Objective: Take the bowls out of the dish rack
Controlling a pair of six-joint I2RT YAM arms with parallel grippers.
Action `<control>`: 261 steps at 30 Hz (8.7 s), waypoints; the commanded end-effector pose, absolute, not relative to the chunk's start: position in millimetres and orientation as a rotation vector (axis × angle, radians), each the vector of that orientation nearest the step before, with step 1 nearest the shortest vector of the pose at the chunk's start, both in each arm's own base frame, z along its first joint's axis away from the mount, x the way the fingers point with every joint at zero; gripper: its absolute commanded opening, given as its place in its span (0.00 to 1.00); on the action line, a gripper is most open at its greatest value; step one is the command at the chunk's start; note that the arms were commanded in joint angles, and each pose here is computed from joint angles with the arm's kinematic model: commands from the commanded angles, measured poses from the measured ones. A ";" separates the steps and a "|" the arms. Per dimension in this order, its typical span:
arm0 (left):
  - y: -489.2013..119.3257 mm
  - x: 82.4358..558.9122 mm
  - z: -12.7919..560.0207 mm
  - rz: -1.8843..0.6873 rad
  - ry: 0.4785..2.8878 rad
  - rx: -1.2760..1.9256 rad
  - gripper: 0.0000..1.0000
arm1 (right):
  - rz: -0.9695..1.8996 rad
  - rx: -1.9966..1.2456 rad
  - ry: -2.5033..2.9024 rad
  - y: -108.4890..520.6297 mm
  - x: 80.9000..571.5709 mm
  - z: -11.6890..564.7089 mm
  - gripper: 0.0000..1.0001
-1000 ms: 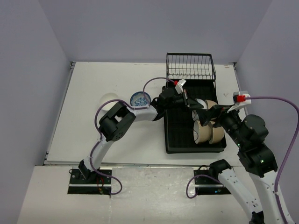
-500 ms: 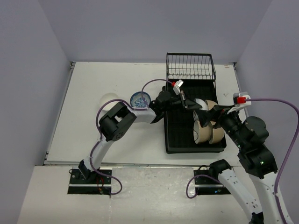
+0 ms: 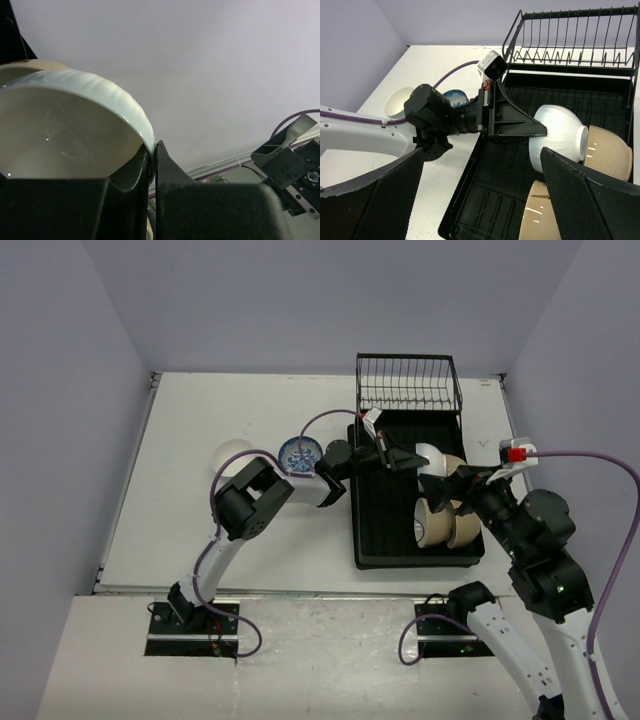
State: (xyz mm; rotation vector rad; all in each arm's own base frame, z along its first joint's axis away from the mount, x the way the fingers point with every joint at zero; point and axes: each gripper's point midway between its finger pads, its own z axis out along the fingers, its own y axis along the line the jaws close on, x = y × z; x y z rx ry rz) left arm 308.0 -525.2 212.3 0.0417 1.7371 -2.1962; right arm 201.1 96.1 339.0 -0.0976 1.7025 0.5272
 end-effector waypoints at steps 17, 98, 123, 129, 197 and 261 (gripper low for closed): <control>-472.6 301.0 342.0 -1.956 1.357 0.323 0.00 | 0.535 -0.089 1.586 92.0 195.2 358.1 0.99; -136.2 310.7 328.7 -0.372 1.954 -0.046 1.00 | -0.234 0.110 2.156 38.0 239.9 275.9 0.99; -93.8 253.9 253.2 -0.283 1.974 -0.016 1.00 | -0.930 -0.103 2.336 46.7 252.9 228.5 0.98; -93.7 252.4 252.9 -0.296 1.967 -0.008 1.00 | -0.928 -0.038 2.318 35.5 293.3 221.4 0.97; -115.5 220.8 279.0 -0.496 1.826 0.160 1.00 | -1.755 -0.205 2.003 -17.7 326.4 175.6 0.00; -119.4 218.2 280.5 -0.518 1.819 0.185 1.00 | -1.675 0.026 1.856 -49.7 304.0 285.5 0.00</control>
